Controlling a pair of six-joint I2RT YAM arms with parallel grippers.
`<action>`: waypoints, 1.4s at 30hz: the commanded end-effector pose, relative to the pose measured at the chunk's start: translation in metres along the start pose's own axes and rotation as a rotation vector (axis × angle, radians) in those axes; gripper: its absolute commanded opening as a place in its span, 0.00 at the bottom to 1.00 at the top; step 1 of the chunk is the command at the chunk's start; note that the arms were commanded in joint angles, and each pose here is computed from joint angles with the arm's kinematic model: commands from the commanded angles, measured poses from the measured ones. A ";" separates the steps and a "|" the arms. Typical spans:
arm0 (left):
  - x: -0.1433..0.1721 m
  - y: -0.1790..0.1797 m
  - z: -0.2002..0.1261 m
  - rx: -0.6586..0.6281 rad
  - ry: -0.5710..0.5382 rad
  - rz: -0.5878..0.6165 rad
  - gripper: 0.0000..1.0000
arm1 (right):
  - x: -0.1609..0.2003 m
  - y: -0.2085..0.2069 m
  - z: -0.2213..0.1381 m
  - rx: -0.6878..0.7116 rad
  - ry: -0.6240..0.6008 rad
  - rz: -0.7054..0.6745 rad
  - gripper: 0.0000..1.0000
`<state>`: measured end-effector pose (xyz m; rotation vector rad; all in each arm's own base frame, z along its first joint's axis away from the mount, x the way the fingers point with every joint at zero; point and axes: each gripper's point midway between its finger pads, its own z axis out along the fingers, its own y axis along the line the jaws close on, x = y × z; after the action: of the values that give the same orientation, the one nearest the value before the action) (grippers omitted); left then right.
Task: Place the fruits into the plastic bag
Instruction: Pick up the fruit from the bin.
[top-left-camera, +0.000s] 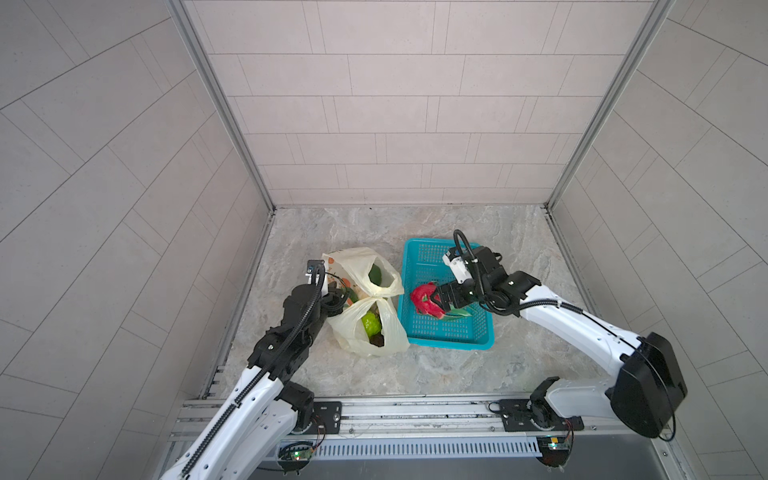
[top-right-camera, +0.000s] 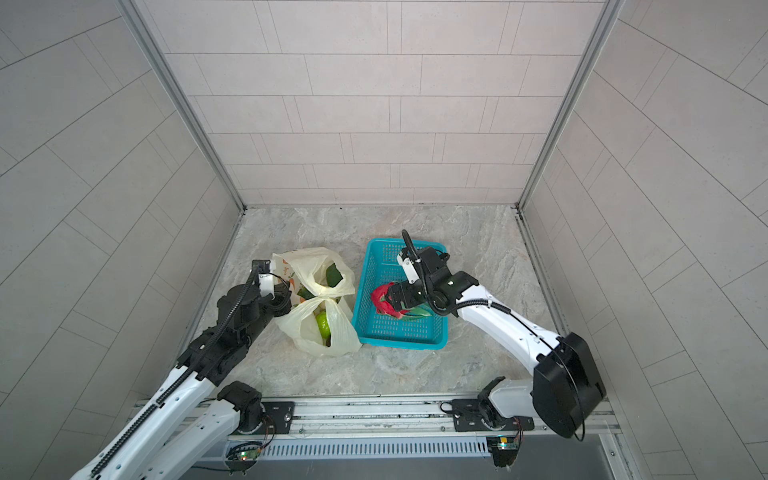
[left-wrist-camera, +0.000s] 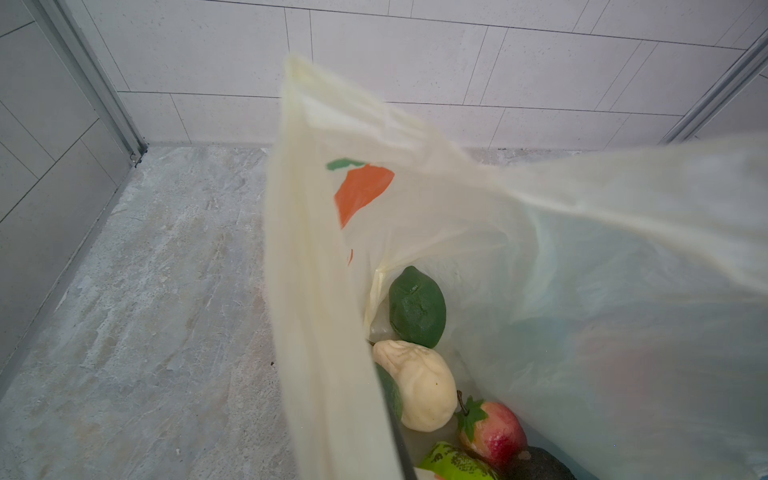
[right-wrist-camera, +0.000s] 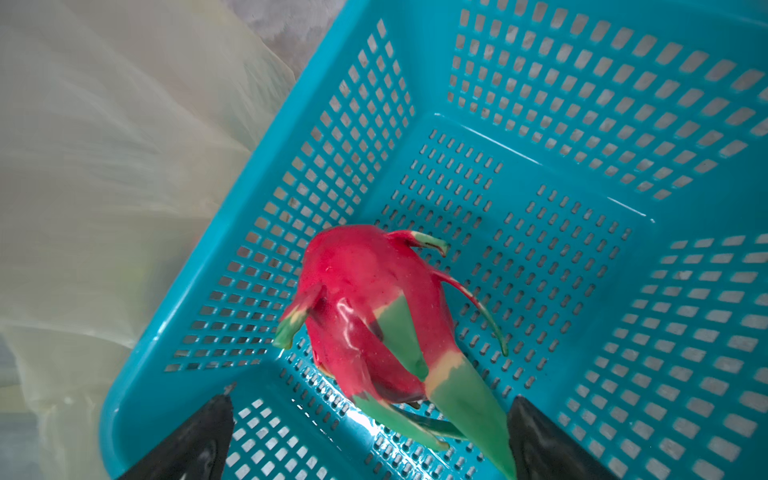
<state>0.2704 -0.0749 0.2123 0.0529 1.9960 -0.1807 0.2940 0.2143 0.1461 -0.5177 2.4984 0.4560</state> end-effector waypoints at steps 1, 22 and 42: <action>-0.016 -0.001 -0.004 0.005 -0.047 -0.012 0.00 | 0.001 0.004 0.002 0.051 0.042 -0.118 0.99; -0.006 0.002 -0.001 -0.007 -0.033 -0.001 0.00 | 0.010 0.007 0.049 0.165 0.272 -0.262 0.99; -0.004 0.000 0.005 0.000 -0.029 0.006 0.00 | 0.036 -0.019 0.106 0.316 0.436 -0.226 0.79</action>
<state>0.2744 -0.0765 0.2116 0.0528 1.9882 -0.1820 0.3284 0.2409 0.0626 -0.8331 2.7297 -0.1026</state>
